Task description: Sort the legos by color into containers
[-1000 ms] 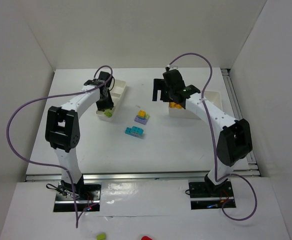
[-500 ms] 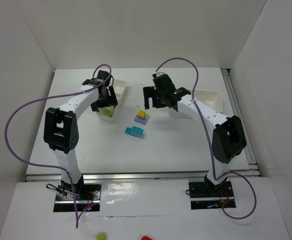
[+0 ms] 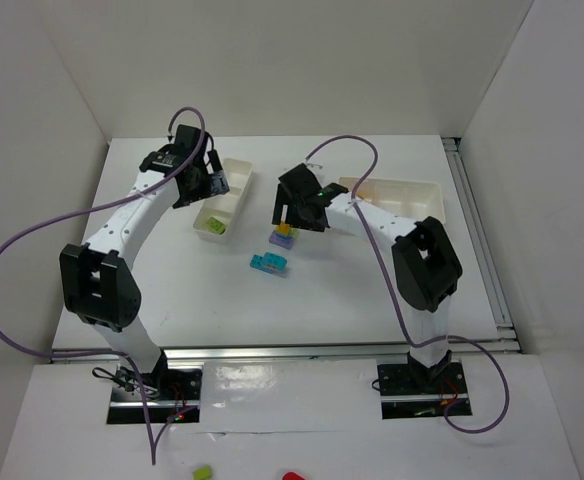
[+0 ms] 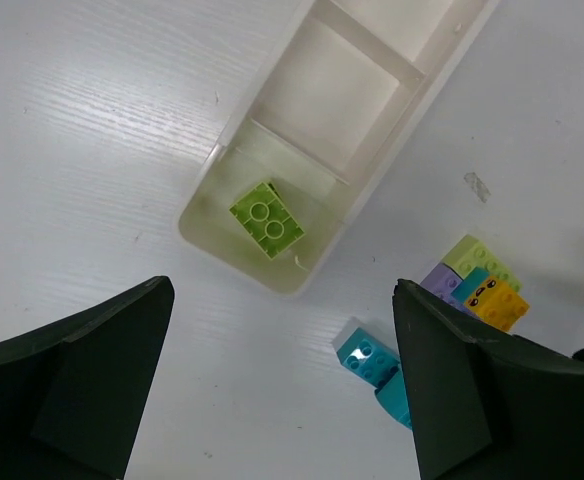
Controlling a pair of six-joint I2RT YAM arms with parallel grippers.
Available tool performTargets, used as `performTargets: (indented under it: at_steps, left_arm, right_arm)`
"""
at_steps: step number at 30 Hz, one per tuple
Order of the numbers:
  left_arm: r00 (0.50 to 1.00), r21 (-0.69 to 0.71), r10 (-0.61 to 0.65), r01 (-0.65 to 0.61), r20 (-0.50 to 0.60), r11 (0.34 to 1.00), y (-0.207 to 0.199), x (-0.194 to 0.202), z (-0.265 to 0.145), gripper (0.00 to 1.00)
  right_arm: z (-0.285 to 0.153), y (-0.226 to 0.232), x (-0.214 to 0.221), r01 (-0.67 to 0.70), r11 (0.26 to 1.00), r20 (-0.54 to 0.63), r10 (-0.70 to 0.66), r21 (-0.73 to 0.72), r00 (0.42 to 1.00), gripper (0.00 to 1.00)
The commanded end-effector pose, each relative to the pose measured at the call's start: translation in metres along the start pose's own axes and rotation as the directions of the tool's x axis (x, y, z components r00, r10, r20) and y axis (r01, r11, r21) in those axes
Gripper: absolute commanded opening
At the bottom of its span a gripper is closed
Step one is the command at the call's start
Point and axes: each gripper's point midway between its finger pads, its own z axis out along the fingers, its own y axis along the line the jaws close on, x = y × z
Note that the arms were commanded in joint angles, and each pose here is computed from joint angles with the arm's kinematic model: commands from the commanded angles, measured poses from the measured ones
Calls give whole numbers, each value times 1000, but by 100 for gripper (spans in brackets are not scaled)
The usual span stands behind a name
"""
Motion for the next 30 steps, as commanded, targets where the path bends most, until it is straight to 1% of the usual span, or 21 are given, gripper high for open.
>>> performTargets:
  at_steps: [1,3,6,7,10,14,16,17,19,21,24,26,29,30]
  left_arm:
    - [1000,11,18,-18,-3,1000,0,-1,-7,100]
    - [1000,14,21,-20,-16,1000,0,4,-5,100]
    - [999,24,30,-29,-22,999,-1,5,-6,100]
    - [999,24,30,-29,-22,999,-1,5,-6,100]
    - [999,36,37,-37,-18,999,-3,4,-6,100]
    - [999,36,46,-46,-18,998,-3,4,-6,100]
    - [999,44,47,-46,-22,998,-4,4,-6,100]
    - [998,45,56,-55,-22,998,-4,4,-6,100]
    - [998,40,58,-57,-30,998,-4,6,-3,100]
    - [998,40,58,-57,-30,998,-4,6,-2,100]
    - [997,49,67,-66,-34,997,-5,7,-3,100]
    - [996,40,71,-69,-49,997,-3,12,2,100]
    - [995,50,80,-78,-54,996,-5,13,5,100]
    - [995,50,81,-78,-54,996,-5,13,5,100]
  right_arm:
    - [10,16,-9,-61,998,50,61,2,997,89]
    - [17,24,-8,-55,998,50,56,-7,997,86]
    - [23,23,-7,-52,999,47,52,9,998,82]
    - [24,24,-11,-56,998,64,56,5,996,79]
    - [26,25,-12,-48,999,73,48,-2,996,76]
    - [30,26,-11,-46,999,65,46,5,997,71]
    - [37,26,-5,-25,999,54,24,22,998,67]
    - [35,31,-11,-29,1000,67,29,9,997,67]
    - [43,30,-7,-24,999,53,23,23,998,67]
    - [42,36,-6,-5,1000,50,5,17,999,67]
    - [47,33,-4,0,999,43,-2,40,999,67]
    - [46,39,-3,7,999,42,-8,34,999,64]
    - [50,35,-3,14,997,39,-17,70,999,59]
    - [50,33,-5,16,996,41,-20,85,999,52]
